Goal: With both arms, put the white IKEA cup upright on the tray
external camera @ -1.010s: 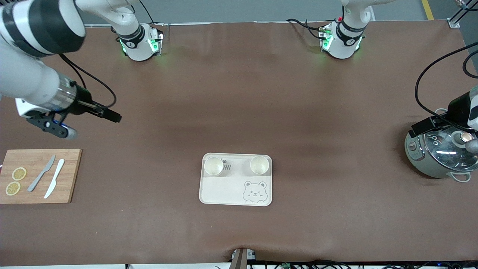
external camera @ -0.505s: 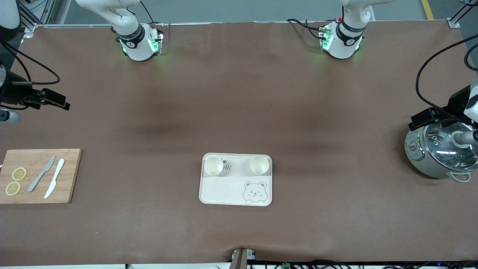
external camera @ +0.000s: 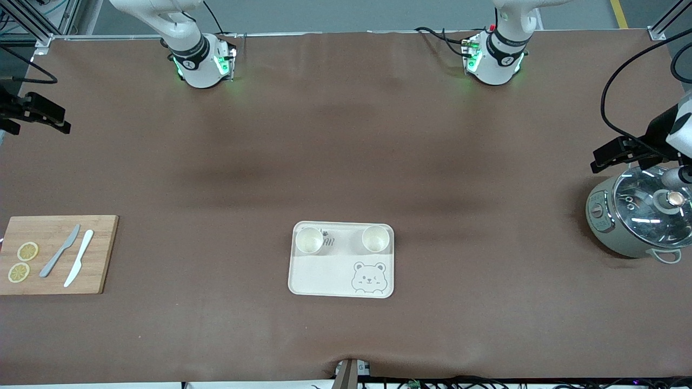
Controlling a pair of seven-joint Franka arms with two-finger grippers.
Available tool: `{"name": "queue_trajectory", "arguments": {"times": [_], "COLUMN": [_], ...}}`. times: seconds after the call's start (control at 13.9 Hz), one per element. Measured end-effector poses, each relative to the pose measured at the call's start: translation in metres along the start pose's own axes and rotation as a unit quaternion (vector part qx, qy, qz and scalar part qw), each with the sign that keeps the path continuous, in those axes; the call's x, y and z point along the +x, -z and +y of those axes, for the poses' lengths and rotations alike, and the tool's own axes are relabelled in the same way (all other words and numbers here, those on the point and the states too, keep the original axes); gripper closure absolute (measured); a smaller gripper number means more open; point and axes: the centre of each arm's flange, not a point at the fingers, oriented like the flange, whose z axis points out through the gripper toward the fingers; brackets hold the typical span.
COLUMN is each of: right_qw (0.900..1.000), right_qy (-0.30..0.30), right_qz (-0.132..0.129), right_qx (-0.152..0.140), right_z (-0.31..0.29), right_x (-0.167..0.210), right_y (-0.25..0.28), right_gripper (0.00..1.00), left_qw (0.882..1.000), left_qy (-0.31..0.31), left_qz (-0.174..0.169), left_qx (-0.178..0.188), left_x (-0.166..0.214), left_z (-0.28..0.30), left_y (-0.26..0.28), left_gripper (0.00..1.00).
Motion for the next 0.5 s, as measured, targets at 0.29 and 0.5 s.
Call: {"name": "queue_trajectory", "arguments": {"times": [0.29,0.5], "right_qw": [1.0,1.0], "right_qy": [0.002,0.002], "right_qz": [-0.002,-0.005], "right_qx": [0.0,0.0], "right_z": [-0.002,-0.002], "right_x": [0.001,0.0], "right_y": [-0.003,-0.003], "right_gripper": [0.0,0.0], "left_qw": [1.0,0.999], "left_qy": [-0.017,-0.035], "left_qz": [-0.017,-0.022], "left_qx": [0.001,0.003], "left_x": [-0.006,-0.013], "left_z": [0.018,0.037], "left_y": [-0.003,0.0], "left_gripper": [0.0,0.0]}}
